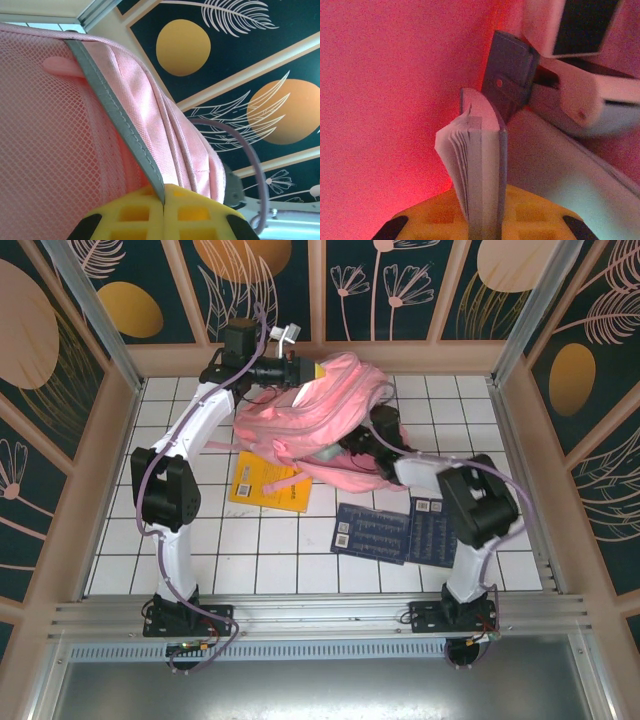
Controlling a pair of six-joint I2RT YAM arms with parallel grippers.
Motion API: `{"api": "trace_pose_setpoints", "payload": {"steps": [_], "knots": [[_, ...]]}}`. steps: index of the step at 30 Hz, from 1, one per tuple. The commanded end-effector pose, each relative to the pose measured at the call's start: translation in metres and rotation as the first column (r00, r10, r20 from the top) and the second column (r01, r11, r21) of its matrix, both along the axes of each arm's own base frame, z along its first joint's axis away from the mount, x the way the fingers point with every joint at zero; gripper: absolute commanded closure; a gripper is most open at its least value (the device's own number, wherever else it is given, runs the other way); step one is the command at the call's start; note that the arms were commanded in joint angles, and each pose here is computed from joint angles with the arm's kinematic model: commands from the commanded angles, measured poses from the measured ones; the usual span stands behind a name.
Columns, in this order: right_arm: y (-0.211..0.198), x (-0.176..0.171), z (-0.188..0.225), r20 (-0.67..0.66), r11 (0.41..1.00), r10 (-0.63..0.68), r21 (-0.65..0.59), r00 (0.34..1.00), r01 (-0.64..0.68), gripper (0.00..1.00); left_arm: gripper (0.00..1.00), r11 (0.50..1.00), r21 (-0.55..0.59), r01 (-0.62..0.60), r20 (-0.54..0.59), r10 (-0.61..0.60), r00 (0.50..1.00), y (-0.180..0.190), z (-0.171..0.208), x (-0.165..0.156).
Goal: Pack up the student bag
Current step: Place the notebook in the student bag.
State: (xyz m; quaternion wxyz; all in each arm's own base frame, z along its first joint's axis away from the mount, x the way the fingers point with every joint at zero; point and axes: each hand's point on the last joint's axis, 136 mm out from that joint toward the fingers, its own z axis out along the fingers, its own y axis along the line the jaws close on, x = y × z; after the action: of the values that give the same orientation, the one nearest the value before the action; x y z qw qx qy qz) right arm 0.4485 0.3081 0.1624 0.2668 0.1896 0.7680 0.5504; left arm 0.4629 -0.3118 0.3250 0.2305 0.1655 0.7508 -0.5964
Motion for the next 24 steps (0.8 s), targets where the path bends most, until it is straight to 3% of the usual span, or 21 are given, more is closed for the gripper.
{"api": "trace_pose_setpoints", "payload": {"steps": [1,2,7,10,13,18,24], "knots": [[0.038,0.038,0.018,0.049,0.998,-0.038,0.051,0.998,0.036,0.97,1.00,0.991,-0.097,0.094,0.230,-0.070,0.971,0.002,0.077,-0.028],[0.046,0.047,0.012,0.033,0.998,-0.047,0.031,0.998,0.046,0.93,1.00,0.991,-0.098,0.094,0.232,-0.069,0.970,0.002,0.078,-0.029],[0.084,0.072,-0.019,0.007,0.999,-0.036,-0.039,0.999,0.036,0.53,1.00,0.991,-0.109,0.081,0.221,-0.056,0.974,0.004,0.079,-0.024],[0.087,0.074,-0.011,0.056,1.000,-0.005,0.012,0.998,0.004,0.31,1.00,0.991,-0.112,0.074,0.221,-0.048,0.974,0.005,0.080,-0.022],[0.076,0.068,0.016,0.147,0.999,0.019,0.027,0.989,-0.023,0.19,1.00,0.992,-0.116,0.047,0.212,-0.021,0.977,0.013,0.081,-0.016],[0.065,0.035,0.064,0.297,0.991,0.122,0.010,0.947,-0.131,0.11,1.00,0.990,-0.138,-0.012,0.182,0.037,0.983,0.033,0.079,0.000],[0.015,0.010,0.080,0.330,0.996,0.090,-0.050,0.940,-0.078,0.09,1.00,0.990,-0.134,-0.051,0.166,0.074,0.983,0.041,0.075,0.010]]}}
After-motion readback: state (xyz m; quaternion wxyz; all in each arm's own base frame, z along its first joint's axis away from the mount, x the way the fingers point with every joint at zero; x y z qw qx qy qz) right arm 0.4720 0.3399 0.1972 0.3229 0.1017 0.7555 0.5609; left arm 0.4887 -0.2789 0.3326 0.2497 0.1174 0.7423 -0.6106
